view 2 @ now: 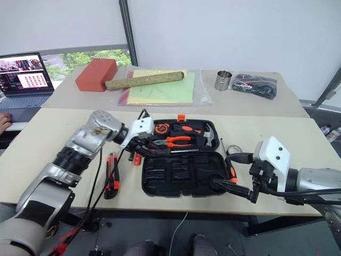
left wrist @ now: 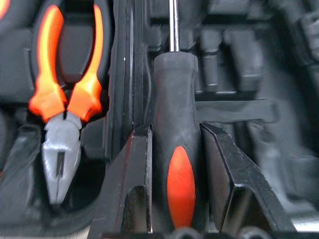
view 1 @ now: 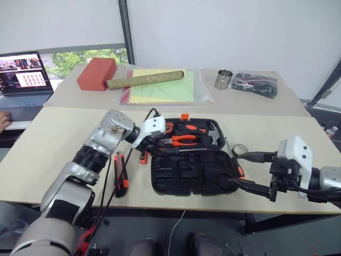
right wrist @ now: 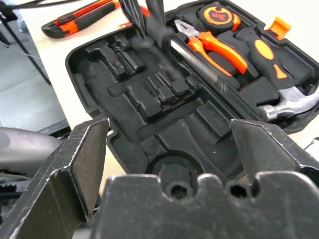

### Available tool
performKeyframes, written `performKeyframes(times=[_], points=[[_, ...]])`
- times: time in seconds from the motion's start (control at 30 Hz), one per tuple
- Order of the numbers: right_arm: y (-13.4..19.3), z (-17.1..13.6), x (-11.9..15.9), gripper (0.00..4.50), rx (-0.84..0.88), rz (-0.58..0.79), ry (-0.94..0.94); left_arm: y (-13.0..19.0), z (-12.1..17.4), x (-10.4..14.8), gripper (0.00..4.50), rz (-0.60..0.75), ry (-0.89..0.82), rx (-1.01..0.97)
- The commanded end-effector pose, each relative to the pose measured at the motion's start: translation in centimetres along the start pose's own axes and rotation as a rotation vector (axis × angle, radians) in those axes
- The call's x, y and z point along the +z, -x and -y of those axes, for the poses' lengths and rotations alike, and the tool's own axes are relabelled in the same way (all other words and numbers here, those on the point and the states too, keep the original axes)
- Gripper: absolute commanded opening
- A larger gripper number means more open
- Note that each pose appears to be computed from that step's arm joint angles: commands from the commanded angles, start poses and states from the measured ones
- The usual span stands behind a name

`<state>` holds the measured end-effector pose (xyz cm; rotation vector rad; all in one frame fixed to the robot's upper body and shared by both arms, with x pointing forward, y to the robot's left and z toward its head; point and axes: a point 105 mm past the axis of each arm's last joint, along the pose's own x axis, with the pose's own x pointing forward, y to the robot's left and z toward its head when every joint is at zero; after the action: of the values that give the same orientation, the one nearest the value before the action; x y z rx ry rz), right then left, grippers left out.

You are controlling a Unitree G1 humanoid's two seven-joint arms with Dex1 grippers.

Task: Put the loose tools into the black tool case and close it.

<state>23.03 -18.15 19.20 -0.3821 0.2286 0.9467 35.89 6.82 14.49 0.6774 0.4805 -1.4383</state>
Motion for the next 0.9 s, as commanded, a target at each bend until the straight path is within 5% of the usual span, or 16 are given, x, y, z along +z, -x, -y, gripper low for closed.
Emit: performKeyframes(times=[0.03,0.3,0.37,0.57,0.7,0.9], points=[[0.4,0.1,1.0,4.50,-0.037,0.031,0.049,-0.4,-0.3,0.9,0.93,-0.010,-0.032,0.008],[0.7,0.1,1.0,4.50,-0.063,0.043,0.037,-0.8,-0.9,1.2,0.93,-0.016,-0.060,0.021],[0.7,0.1,1.1,4.50,-0.064,0.047,0.034,-0.8,-0.5,2.3,1.93,0.033,-0.076,-0.008],[0.6,-0.1,1.0,4.50,-0.060,0.056,0.026,-0.5,-0.4,4.3,3.95,0.097,-0.092,-0.006],[0.5,-0.2,1.0,4.50,-0.059,0.062,0.023,-0.5,-0.5,5.0,3.95,0.121,-0.099,0.005],[0.6,0.0,0.9,4.50,-0.071,0.066,0.023,-1.4,-0.9,4.1,2.07,0.095,-0.138,0.023]])
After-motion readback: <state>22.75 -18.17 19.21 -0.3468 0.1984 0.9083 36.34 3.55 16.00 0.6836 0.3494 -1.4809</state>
